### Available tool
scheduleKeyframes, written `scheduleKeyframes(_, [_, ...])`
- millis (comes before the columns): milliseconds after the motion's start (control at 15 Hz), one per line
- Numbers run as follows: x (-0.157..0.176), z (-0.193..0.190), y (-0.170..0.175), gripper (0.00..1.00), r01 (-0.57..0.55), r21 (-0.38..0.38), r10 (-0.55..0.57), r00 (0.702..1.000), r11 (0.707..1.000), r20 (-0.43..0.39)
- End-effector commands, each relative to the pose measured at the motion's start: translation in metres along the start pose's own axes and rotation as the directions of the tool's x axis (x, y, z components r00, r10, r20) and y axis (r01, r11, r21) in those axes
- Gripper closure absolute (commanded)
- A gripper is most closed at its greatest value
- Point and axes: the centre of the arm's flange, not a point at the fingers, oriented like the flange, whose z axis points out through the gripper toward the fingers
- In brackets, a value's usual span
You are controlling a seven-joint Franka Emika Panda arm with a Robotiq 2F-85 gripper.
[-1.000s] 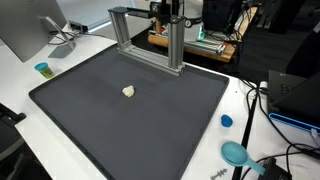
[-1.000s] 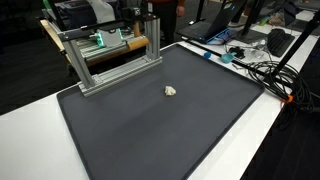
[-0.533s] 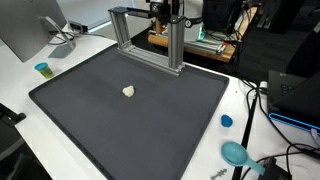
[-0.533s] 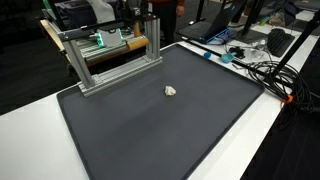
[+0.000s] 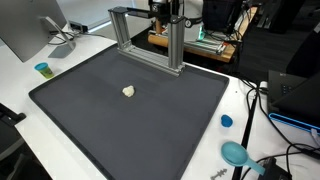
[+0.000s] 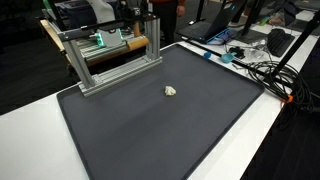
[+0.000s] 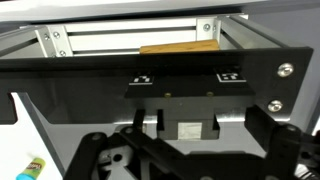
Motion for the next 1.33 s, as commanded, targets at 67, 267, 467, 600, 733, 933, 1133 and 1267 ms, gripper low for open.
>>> scheduleKeyframes(67, [-0.025, 0.007, -0.001, 0.06, 0.02, 0.022, -0.02, 1.0, 1.0, 0.018])
scheduleKeyframes(267, [-0.024, 0.008, -0.005, 0.41, 0.028, 0.02, -0.029, 0.999, 0.999, 0.021])
scheduleKeyframes(467, [-0.025, 0.005, 0.003, 0.59, 0.032, 0.018, -0.033, 0.999, 0.999, 0.028])
scheduleKeyframes(600, [-0.027, 0.003, 0.006, 0.37, 0.05, 0.024, -0.051, 0.998, 0.998, 0.034])
scheduleKeyframes(733, [-0.026, 0.004, 0.005, 0.48, 0.07, 0.023, -0.072, 0.996, 0.997, 0.046])
scheduleKeyframes(933, [-0.024, 0.005, 0.004, 0.68, 0.077, 0.027, -0.078, 0.996, 0.997, 0.035])
scheduleKeyframes(1133, [-0.021, 0.003, 0.005, 0.68, 0.055, 0.031, -0.056, 0.998, 0.998, 0.016])
scheduleKeyframes(1267, [-0.018, 0.002, 0.003, 0.68, 0.06, 0.025, -0.061, 0.998, 0.998, 0.025])
